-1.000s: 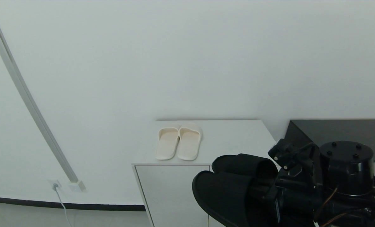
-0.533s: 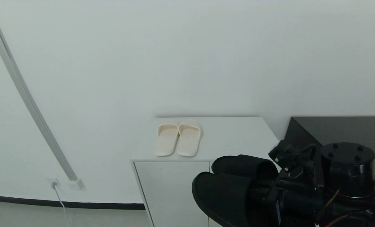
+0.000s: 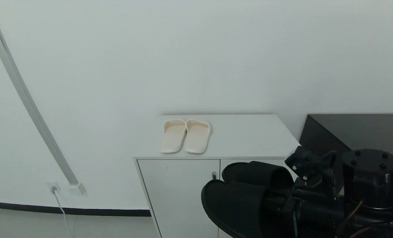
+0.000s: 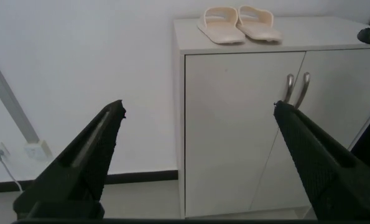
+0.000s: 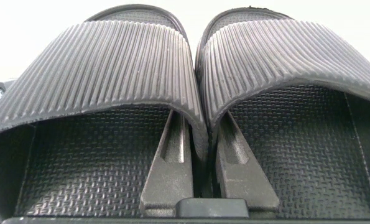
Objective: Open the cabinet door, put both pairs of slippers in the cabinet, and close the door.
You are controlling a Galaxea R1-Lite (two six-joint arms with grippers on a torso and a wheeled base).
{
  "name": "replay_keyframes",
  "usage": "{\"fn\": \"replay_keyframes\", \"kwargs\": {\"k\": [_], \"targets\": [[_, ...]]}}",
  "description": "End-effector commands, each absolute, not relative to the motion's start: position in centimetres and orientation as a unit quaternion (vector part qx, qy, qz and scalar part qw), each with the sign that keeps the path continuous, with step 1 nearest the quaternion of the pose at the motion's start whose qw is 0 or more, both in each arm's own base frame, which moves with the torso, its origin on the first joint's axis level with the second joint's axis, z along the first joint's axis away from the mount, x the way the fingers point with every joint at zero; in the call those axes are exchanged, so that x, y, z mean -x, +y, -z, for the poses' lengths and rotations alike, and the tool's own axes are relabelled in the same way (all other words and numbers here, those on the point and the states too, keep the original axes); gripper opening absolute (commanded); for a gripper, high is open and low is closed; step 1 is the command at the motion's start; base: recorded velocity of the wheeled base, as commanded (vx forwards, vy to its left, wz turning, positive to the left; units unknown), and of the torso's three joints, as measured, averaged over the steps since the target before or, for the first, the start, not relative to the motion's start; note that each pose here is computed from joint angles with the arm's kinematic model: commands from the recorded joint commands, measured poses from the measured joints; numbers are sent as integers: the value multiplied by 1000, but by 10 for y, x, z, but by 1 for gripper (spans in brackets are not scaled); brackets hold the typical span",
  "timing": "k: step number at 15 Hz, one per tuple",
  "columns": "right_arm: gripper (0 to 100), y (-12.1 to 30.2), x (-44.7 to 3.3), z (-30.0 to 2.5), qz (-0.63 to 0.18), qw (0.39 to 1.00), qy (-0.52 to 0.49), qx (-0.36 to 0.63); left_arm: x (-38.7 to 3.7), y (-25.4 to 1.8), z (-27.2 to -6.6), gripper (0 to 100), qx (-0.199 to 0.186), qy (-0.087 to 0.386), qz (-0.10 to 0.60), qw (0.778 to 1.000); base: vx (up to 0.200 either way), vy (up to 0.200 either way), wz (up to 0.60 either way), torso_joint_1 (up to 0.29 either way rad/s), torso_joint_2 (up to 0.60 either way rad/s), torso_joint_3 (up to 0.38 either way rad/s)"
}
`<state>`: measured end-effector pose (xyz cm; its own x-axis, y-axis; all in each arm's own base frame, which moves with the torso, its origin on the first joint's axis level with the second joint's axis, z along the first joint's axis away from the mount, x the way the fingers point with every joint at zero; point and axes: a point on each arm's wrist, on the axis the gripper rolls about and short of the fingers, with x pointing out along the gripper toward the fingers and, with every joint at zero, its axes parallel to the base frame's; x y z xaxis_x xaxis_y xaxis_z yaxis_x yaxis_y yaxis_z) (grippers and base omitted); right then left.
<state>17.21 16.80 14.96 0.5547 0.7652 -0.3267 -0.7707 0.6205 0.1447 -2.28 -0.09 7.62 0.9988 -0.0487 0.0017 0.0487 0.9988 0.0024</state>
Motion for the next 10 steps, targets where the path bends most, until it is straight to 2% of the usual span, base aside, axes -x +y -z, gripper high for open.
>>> {"fn": "replay_keyframes", "kwargs": {"k": [1, 10], "targets": [[0, 168, -172, -147, -436, 881, 185, 9, 23, -1, -76, 100, -2, -1, 25, 1000, 0, 0, 0, -217, 486, 276], [0, 166, -170, -147, -436, 881, 185, 13, 23, -1, -76, 100, -1, -1, 26, 1000, 0, 0, 0, -219, 535, 314]]}}
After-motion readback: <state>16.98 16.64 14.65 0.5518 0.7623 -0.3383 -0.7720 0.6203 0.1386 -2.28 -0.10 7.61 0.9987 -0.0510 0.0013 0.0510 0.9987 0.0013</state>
